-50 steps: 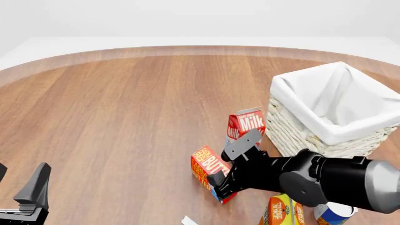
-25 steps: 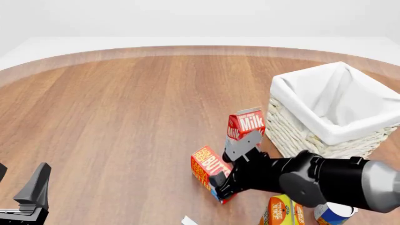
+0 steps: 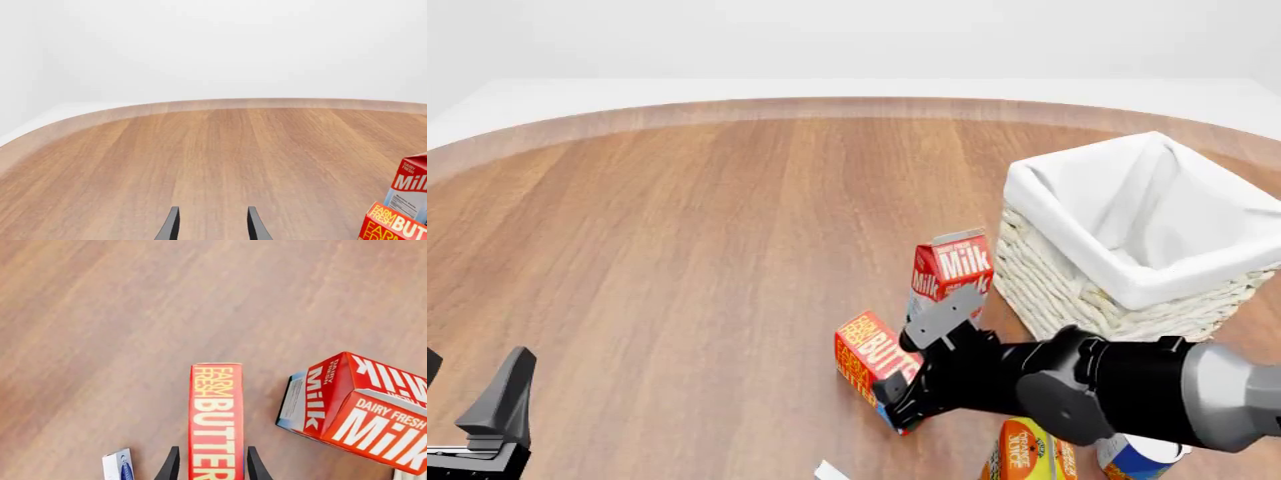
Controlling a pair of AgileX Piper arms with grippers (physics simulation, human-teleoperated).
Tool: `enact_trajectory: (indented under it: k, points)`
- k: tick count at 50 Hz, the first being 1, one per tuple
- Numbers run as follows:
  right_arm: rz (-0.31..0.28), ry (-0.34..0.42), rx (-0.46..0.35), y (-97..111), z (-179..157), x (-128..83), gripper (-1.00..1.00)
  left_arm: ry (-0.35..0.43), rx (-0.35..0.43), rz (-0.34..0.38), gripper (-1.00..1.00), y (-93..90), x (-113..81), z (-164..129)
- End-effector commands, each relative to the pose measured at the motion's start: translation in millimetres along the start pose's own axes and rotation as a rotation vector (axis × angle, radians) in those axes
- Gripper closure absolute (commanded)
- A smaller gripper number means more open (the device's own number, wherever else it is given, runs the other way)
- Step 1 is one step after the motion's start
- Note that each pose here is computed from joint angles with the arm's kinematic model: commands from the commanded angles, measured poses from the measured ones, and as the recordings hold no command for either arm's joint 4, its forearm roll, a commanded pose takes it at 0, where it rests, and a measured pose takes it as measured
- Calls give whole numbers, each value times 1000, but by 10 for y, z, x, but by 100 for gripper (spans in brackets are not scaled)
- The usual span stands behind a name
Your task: Pick up the cream cheese box and the butter, and put them in the basket.
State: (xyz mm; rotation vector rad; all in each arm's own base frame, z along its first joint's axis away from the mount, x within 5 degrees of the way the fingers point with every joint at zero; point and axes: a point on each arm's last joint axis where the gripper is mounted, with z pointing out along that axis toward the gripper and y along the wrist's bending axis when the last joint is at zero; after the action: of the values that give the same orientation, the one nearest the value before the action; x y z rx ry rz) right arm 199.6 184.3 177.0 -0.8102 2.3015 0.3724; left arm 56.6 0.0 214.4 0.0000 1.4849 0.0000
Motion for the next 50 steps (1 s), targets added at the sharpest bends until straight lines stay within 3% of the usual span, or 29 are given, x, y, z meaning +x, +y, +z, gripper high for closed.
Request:
enact_trajectory:
  k: [1, 26, 27, 50]
  points:
    - [2, 9, -5, 20, 46, 24, -100, 0, 0, 0, -100, 0, 0, 0]
    - [13, 14, -6, 27, 132, 53, -100, 0, 0, 0, -100, 0, 0, 0]
    - [12, 13, -8, 34, 127, 49, 100, 0, 0, 0, -100, 0, 0, 0]
    - [-10, -25, -26, 107, -64, -111, 100, 0, 0, 0, -100, 0, 0, 0]
